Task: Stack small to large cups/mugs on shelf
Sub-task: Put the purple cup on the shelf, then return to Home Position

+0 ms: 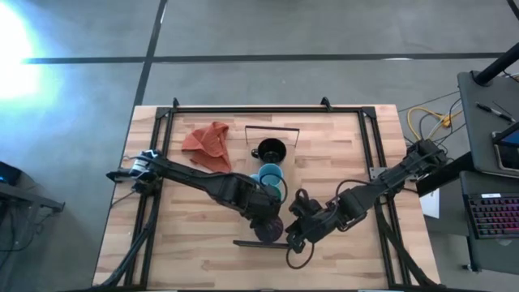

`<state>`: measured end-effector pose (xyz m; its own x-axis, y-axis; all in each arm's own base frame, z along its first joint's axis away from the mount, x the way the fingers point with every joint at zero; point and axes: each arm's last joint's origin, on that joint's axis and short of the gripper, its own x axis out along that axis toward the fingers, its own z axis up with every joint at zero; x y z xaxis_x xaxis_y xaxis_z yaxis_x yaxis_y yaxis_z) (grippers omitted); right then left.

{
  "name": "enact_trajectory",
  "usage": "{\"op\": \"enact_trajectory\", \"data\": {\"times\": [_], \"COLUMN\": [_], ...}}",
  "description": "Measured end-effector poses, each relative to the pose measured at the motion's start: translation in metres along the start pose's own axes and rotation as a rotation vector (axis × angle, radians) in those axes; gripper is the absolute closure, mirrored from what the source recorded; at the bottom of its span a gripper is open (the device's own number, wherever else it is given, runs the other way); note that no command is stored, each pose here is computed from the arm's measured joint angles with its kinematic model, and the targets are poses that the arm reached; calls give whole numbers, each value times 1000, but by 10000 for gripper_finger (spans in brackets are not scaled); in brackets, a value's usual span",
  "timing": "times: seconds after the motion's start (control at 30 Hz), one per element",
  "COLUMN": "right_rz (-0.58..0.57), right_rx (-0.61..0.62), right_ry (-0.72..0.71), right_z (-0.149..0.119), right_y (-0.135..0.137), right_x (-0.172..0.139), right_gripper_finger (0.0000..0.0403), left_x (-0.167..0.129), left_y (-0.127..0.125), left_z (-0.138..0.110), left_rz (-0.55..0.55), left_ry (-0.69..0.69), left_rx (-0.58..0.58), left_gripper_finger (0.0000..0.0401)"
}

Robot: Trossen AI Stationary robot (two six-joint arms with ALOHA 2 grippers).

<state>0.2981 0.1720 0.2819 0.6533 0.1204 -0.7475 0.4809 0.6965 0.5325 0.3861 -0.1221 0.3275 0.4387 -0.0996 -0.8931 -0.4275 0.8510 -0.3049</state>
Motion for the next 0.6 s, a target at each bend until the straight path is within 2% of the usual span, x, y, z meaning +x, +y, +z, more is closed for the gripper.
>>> {"op": "enact_trajectory", "data": {"times": [0.2, 0.6], "right_rz": [10, -42], "right_rx": [-6, -43], "right_ry": [-5, -13], "right_z": [1, 3], "right_y": [0, -6], "right_x": [-5, -16], "right_gripper_finger": [394, 394], "left_x": [0, -1], "left_y": [0, -1], "left_z": [-2, -1], "left_rz": [26, 21], "left_ry": [-8, -31], "left_rx": [6, 6], "left_gripper_finger": [345, 271]}}
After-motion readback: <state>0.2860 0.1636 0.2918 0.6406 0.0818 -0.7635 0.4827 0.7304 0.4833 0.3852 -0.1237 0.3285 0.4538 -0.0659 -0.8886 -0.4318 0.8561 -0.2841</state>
